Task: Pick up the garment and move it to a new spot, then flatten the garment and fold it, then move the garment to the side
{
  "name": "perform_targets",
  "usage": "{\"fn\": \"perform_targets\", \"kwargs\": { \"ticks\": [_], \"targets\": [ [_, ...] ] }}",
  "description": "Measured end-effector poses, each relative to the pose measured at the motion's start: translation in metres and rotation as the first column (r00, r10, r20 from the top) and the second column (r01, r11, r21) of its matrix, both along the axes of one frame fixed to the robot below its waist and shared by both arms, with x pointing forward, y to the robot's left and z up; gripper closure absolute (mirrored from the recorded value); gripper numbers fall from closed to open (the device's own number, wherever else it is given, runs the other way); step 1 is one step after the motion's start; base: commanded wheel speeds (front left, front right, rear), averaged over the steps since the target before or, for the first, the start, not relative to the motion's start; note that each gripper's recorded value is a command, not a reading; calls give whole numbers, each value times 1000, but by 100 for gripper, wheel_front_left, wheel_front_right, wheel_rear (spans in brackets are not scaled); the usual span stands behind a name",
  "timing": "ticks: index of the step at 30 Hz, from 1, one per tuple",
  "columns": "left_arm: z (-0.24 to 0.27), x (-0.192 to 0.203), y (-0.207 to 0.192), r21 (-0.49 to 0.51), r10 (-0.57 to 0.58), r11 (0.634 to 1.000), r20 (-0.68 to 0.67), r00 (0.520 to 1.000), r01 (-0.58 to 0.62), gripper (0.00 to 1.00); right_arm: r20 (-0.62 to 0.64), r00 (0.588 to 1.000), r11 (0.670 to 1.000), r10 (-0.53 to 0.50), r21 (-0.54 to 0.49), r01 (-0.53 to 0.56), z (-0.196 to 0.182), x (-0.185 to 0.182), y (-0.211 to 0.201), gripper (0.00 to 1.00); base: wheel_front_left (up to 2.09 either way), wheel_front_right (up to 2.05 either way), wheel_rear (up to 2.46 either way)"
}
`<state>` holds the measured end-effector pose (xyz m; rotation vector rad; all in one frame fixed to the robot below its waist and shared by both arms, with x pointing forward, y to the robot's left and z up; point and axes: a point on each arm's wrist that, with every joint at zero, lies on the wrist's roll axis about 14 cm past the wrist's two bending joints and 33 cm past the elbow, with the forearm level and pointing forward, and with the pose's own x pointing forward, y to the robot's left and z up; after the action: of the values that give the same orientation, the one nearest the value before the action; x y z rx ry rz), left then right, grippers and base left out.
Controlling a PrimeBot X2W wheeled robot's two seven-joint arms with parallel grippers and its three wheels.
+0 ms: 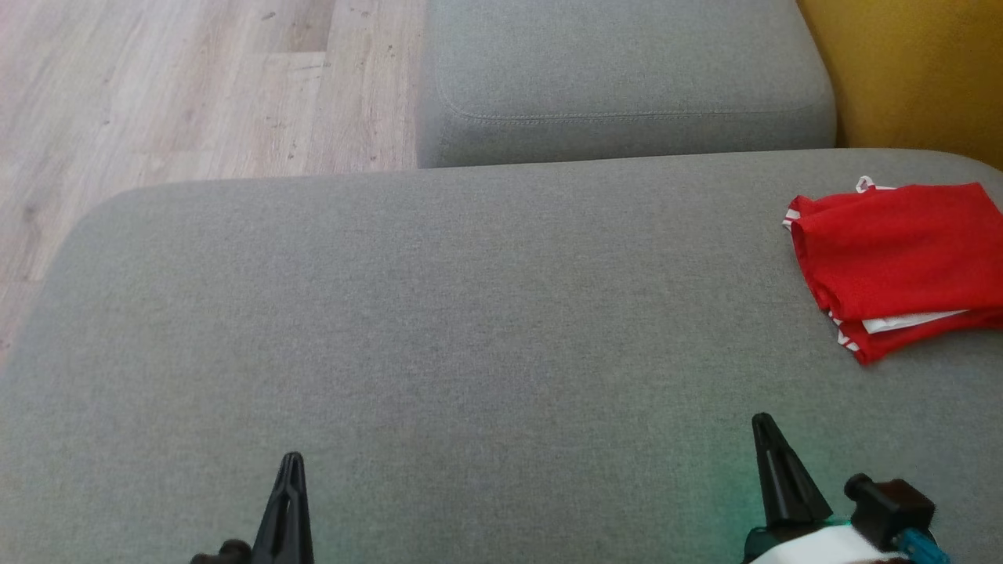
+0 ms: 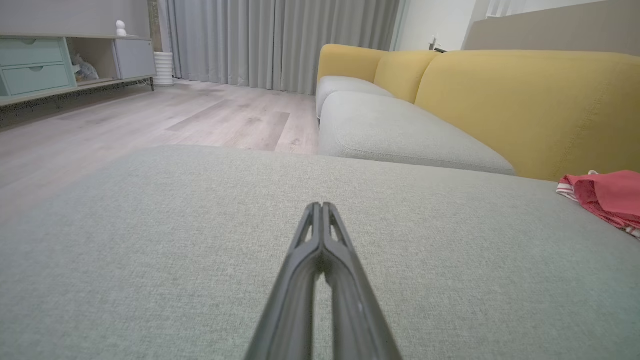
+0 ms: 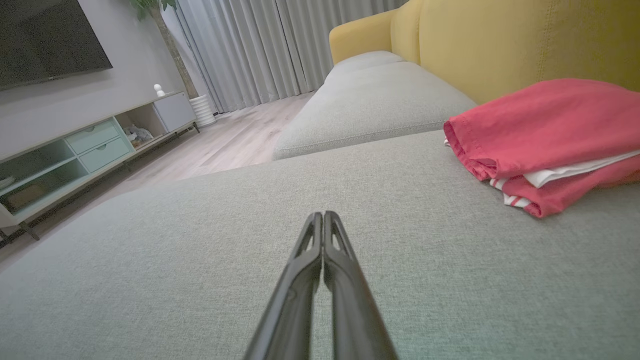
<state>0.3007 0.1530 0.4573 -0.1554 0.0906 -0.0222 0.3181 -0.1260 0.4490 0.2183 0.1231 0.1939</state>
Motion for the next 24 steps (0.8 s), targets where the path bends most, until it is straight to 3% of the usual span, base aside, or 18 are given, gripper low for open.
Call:
{"fn": "perform_targets", "kwargs": {
  "ticks": [24],
  "targets": [
    [-7,12,9,-278,50,958,-69,996,-67,100,-77,991,959,-105,254,122,0,10,-19,100,0,0,0]
  ]
}}
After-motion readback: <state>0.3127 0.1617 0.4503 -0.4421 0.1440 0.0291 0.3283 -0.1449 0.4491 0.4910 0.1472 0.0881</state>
